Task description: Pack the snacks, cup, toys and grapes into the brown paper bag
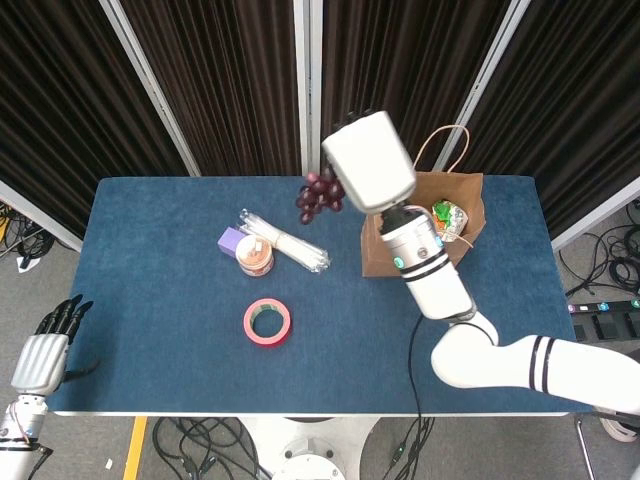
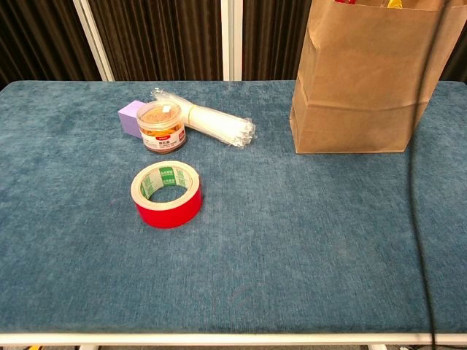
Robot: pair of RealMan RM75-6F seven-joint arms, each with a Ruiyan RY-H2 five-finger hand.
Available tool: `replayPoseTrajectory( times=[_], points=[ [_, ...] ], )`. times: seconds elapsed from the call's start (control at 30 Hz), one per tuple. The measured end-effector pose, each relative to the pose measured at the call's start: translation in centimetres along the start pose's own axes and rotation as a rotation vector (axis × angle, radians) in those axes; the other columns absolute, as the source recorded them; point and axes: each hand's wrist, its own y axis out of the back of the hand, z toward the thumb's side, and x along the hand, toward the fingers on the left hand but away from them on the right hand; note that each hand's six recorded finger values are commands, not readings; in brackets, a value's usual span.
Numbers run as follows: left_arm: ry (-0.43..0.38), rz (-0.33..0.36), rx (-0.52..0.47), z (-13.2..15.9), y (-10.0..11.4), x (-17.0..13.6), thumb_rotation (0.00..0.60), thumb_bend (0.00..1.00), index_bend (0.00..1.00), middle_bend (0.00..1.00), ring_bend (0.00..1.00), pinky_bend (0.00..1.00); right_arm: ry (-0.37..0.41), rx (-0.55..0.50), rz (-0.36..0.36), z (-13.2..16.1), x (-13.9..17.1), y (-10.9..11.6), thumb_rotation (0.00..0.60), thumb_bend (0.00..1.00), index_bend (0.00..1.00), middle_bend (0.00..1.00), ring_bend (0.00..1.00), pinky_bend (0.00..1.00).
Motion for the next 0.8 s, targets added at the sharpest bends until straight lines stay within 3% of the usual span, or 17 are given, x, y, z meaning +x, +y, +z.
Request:
replayPoseTrajectory(
  times=[0.2,0.33,0.57,0.8],
  points=[
    [-0.008,0.002,0.003,0.2,0.0,0.0,0.600,0.23,0.14,0.13,0.03,0.17,-0.149,0.121,-0.016,-7.1,1.2,1.8,0.600,0.31,0.98,0.74,0.66,0.75],
    [-0.007,0.005,0.007,0.2,0.1,0.0,0.600,0.23,0.14,0.13,0.03,0.17,-0.179,0.197,0.022,-9.8,2.5,1.1,0.600,0.31,0.98,0.74,0.66,0.75],
    [-0.004,0.001,0.018,0.1,-0.1,-0.1,0.600,0.23,0.14,0.13,0.03,0.17,-0.142,0.294,0.095,-11.4,4.3,-2.6,0.600,0.31,0.99,0.74,0.66,0.75],
    [0.002,0.005,0.018,-0.1,0.0,-0.1,0.600,0.23,0.14,0.13,0.03,0.17,-0.144,0.353,0.174,-12.6,5.4,-7.9,0.600,0.31,0.99,0.74,0.66,0.75]
  ],
)
